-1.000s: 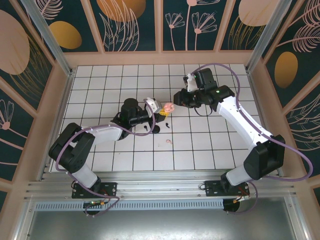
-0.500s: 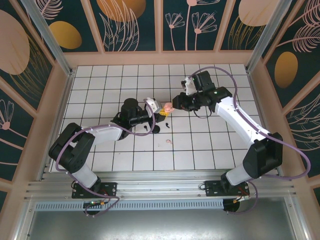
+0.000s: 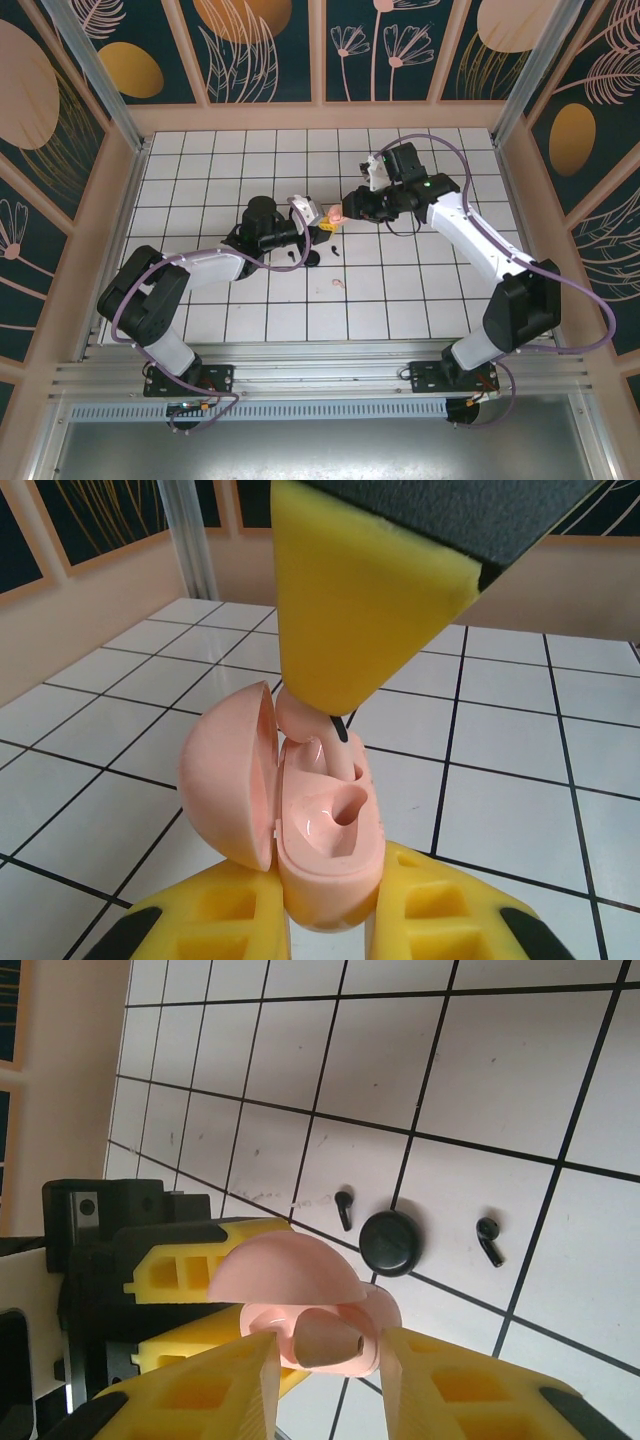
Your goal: Insert the wireless bluetooth earbuds into the charging case
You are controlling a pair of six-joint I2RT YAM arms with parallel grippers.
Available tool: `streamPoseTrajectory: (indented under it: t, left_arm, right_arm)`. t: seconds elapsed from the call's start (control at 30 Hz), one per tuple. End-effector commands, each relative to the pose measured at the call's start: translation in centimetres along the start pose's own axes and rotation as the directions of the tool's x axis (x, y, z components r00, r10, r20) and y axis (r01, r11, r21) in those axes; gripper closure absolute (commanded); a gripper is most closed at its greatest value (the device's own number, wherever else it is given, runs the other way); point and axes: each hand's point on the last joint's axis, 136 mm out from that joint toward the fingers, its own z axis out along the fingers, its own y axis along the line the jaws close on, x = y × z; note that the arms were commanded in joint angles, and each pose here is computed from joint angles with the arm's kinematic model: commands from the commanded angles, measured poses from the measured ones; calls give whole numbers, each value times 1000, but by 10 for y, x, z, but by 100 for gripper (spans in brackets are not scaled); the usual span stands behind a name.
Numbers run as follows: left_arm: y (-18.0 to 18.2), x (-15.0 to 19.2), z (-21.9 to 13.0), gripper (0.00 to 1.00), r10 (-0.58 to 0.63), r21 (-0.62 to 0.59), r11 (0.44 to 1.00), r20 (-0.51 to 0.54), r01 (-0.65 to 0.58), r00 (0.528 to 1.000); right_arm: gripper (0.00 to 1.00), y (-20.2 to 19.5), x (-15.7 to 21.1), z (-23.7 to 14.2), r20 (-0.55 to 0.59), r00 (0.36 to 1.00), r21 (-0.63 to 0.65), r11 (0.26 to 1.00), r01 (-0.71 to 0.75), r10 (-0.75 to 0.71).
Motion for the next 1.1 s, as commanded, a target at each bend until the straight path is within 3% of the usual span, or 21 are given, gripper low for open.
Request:
streamPoseTrajectory:
  t: [0.0,0.3,0.47,0.63,0.87,1.07]
  left_arm:
    - [-2,-19,0,88,41,8,999,31,-41,999]
    - [-2,-18,1,88,35,10,999,28,-36,999]
    - [-2,-17,1,88,34,8,999,25,-34,999]
    - [-2,-17,0,88,32,7,999,25,-32,999]
    - [-2,-16,0,88,34,5,999,18,-34,999]
    - [-2,-15,0,88,35,6,999,17,-36,999]
  right_arm:
    - [68,11,-10,-3,25,998,-42,998,50,-49]
    - [71,17,5,-4,-10,998,-85,994,64,-65]
    - [69,8,8,-4,-25,998,-32,998,56,-57]
    - [67,1,0,-5,-1,999,18,998,53,-53]
    - [63,12,-11,-13,42,996,-17,997,74,-74]
    - [70,21,-21,-19,62,994,-48,994,94,-91]
